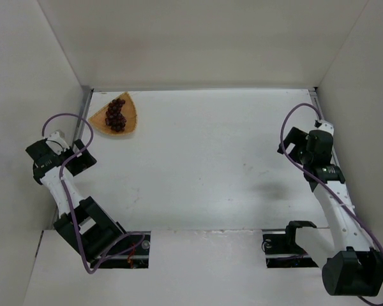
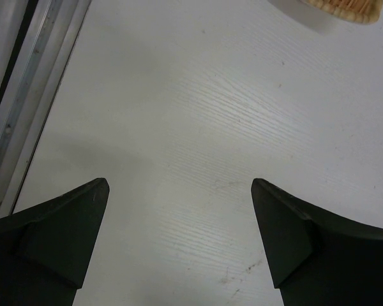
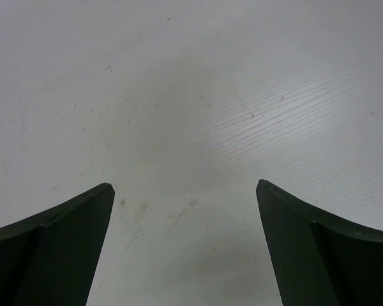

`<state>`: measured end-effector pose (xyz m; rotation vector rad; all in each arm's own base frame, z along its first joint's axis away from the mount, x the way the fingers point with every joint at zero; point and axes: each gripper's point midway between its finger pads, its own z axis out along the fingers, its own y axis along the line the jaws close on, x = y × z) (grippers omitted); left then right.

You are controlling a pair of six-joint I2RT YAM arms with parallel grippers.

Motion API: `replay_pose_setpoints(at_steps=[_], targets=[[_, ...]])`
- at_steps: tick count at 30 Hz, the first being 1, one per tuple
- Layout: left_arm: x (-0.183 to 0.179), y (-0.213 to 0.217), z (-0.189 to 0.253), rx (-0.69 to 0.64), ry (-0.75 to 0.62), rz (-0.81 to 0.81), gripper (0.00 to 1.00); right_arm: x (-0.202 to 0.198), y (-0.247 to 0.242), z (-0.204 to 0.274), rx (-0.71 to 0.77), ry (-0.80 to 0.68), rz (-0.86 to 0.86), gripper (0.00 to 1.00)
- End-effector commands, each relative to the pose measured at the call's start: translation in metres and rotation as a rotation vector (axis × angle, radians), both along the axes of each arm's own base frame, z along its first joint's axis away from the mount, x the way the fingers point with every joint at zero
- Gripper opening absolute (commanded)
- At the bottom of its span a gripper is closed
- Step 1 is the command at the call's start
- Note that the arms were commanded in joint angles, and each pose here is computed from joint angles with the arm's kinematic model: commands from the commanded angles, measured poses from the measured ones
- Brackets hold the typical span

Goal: Place and organize the fake fruits in the fruit bowl

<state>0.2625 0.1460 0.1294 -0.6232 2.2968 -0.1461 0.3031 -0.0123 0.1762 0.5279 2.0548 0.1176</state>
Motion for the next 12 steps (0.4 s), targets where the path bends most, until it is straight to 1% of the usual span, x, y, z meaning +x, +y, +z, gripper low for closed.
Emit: replay_pose_setpoints(at_steps=[1,7,12], targets=[[0.008,0.004,0.022,0.035,-0.077,0.001,0.97,0.006,-0.001,0.014,-0.010,-0.068,0.007,1.00],[0.009,0.003,0.024,0.044,-0.078,-0.018,0.94,0.005,-0.001,0.014,-0.010,-0.073,0.007,1.00],[0.011,-0.005,0.025,0.051,-0.074,-0.053,0.94,0.006,-0.001,0.014,-0.010,-0.071,0.007,1.00]])
